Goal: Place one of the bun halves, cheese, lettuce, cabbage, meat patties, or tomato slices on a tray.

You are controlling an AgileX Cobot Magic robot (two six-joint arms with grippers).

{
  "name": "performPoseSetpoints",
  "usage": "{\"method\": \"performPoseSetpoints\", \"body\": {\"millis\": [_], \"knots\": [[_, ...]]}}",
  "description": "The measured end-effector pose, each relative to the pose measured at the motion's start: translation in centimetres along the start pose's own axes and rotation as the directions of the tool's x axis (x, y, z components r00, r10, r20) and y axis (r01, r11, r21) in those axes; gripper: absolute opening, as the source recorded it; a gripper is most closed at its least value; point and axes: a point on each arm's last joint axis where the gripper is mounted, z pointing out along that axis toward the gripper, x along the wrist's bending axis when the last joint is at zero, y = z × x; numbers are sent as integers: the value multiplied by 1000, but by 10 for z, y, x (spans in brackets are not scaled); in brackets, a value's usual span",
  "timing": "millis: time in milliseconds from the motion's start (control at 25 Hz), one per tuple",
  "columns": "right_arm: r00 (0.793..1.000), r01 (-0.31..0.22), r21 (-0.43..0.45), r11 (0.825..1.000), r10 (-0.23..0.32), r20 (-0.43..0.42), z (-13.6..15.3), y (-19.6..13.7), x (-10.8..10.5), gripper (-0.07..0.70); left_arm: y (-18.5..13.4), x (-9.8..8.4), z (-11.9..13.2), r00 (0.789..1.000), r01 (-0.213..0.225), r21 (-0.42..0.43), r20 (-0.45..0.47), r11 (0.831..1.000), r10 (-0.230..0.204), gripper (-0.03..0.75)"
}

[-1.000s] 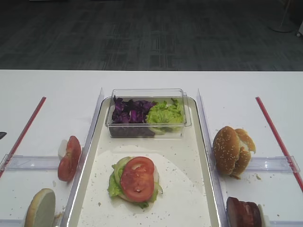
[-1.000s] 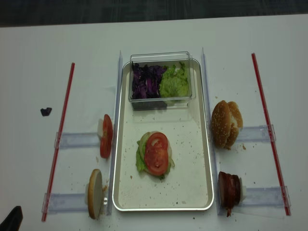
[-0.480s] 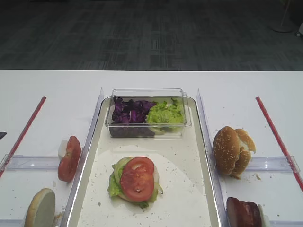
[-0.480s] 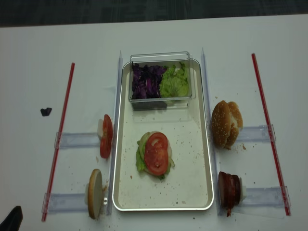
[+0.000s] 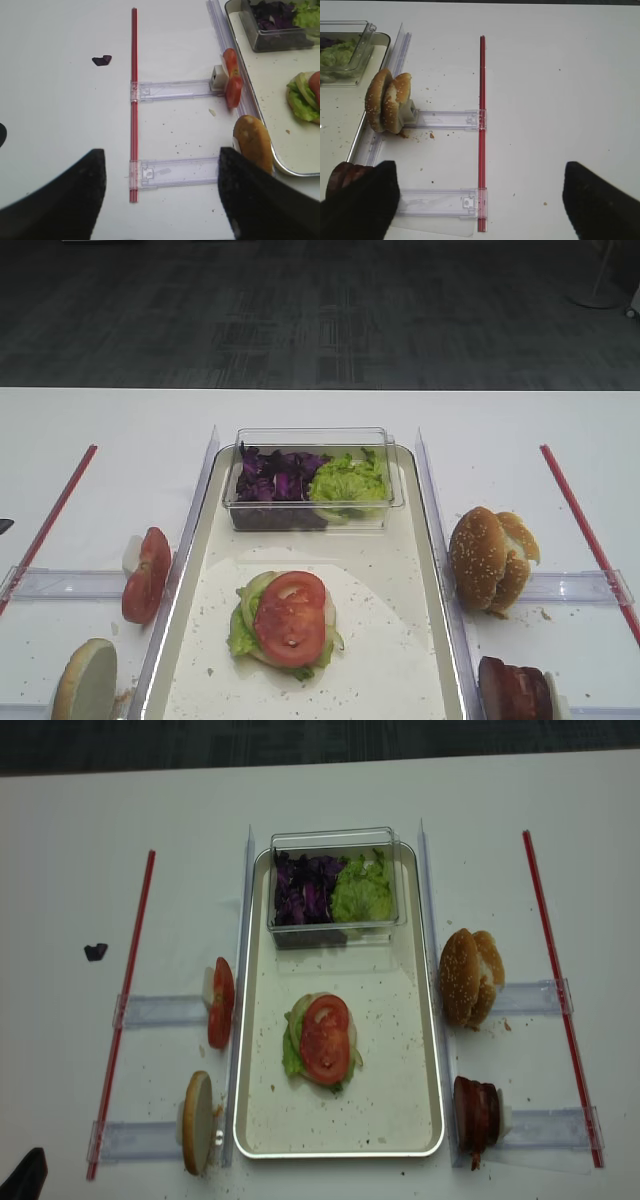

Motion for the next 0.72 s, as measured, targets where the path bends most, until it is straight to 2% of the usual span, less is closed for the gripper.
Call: {"method": "performPoseSetpoints", "body": {"millis": [720], "knots": [[1000, 0, 0, 1000, 0, 0, 0, 0, 0, 675, 0, 0, 0, 1000, 0, 0, 0, 1000, 0, 442]]}}
